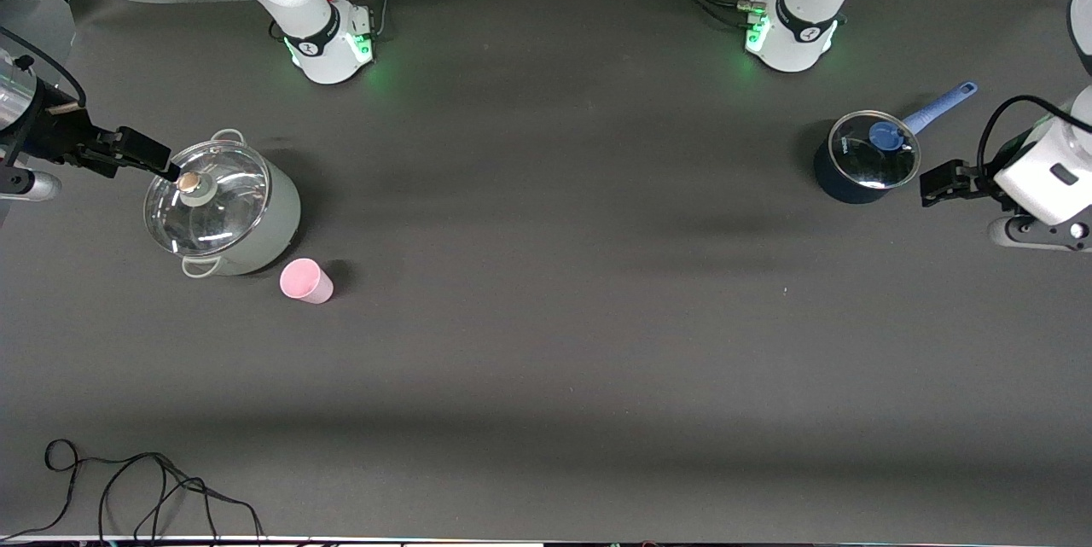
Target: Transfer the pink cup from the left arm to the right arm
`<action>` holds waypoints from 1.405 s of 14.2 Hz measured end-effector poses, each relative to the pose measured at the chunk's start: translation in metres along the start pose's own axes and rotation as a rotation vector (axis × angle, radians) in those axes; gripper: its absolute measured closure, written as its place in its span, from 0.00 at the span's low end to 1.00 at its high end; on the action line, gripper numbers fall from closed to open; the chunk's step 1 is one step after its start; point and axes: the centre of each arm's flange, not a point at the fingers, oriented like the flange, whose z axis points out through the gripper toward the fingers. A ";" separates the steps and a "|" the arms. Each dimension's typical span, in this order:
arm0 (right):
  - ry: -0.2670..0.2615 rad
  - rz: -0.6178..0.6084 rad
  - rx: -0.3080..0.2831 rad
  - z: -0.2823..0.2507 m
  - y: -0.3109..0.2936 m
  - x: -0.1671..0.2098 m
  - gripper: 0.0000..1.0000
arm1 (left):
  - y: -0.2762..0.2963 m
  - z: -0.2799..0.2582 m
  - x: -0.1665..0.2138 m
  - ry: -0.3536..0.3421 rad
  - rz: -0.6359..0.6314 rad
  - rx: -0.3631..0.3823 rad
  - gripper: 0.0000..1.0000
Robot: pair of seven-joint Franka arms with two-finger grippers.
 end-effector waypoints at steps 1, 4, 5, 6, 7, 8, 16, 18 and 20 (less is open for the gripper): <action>0.001 -0.004 -0.008 0.000 -0.001 0.000 0.00 | 0.003 -0.003 -0.001 0.005 0.002 0.003 0.00; 0.009 -0.019 -0.023 -0.003 -0.010 0.000 0.00 | 0.015 -0.009 -0.003 0.019 0.013 -0.021 0.00; 0.018 -0.027 -0.028 -0.006 -0.016 0.001 0.00 | 0.016 -0.011 -0.004 0.024 0.014 -0.032 0.00; 0.028 -0.038 -0.032 -0.010 -0.023 0.003 0.00 | 0.015 -0.012 -0.004 0.027 0.015 -0.039 0.00; 0.035 -0.050 -0.036 -0.012 -0.030 0.006 0.00 | 0.013 -0.013 -0.005 0.029 0.017 -0.043 0.00; 0.039 -0.059 -0.039 -0.014 -0.036 0.008 0.00 | 0.012 -0.014 -0.005 0.030 0.018 -0.046 0.00; 0.041 -0.064 -0.041 -0.013 -0.040 0.016 0.00 | 0.011 -0.021 -0.005 0.052 0.002 -0.108 0.00; 0.041 -0.064 -0.041 -0.013 -0.040 0.016 0.00 | 0.012 -0.021 -0.005 0.052 0.003 -0.109 0.00; 0.041 -0.065 -0.041 -0.013 -0.040 0.016 0.00 | 0.012 -0.021 -0.005 0.052 0.004 -0.109 0.00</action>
